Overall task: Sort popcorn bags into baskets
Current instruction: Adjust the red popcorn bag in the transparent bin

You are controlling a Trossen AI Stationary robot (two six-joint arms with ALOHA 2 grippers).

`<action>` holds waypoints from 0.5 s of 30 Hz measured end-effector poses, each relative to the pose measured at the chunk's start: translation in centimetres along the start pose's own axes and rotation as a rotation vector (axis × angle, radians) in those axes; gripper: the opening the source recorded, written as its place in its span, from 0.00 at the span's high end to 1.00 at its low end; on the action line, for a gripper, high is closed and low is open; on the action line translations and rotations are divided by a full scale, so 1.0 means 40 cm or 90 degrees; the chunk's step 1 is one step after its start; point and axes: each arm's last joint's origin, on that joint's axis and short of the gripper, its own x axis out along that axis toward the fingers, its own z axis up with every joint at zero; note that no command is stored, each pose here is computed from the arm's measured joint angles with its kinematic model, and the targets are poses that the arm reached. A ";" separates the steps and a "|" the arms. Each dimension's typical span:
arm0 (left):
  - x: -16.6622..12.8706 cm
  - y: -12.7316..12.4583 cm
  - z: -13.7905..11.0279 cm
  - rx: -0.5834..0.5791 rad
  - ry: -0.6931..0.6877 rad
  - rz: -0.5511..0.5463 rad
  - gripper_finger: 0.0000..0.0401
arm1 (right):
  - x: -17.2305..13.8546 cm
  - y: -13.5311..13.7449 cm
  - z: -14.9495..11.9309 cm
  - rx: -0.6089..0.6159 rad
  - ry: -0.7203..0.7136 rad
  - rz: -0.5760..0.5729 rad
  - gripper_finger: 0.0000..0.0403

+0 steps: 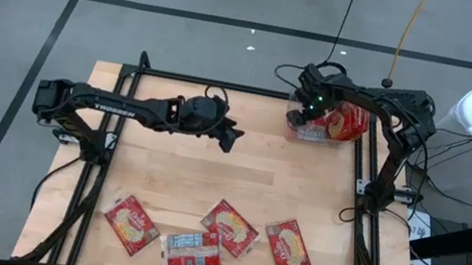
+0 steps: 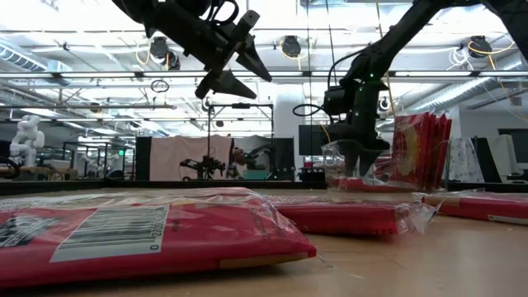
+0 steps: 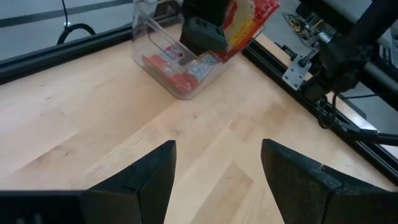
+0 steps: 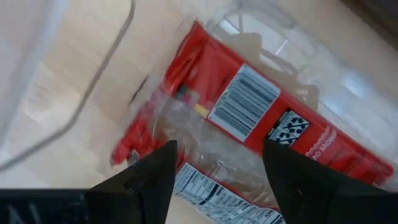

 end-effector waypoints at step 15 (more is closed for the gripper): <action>0.001 0.005 0.001 0.010 0.002 0.005 0.40 | 0.065 0.005 -0.048 0.019 0.013 -0.017 0.43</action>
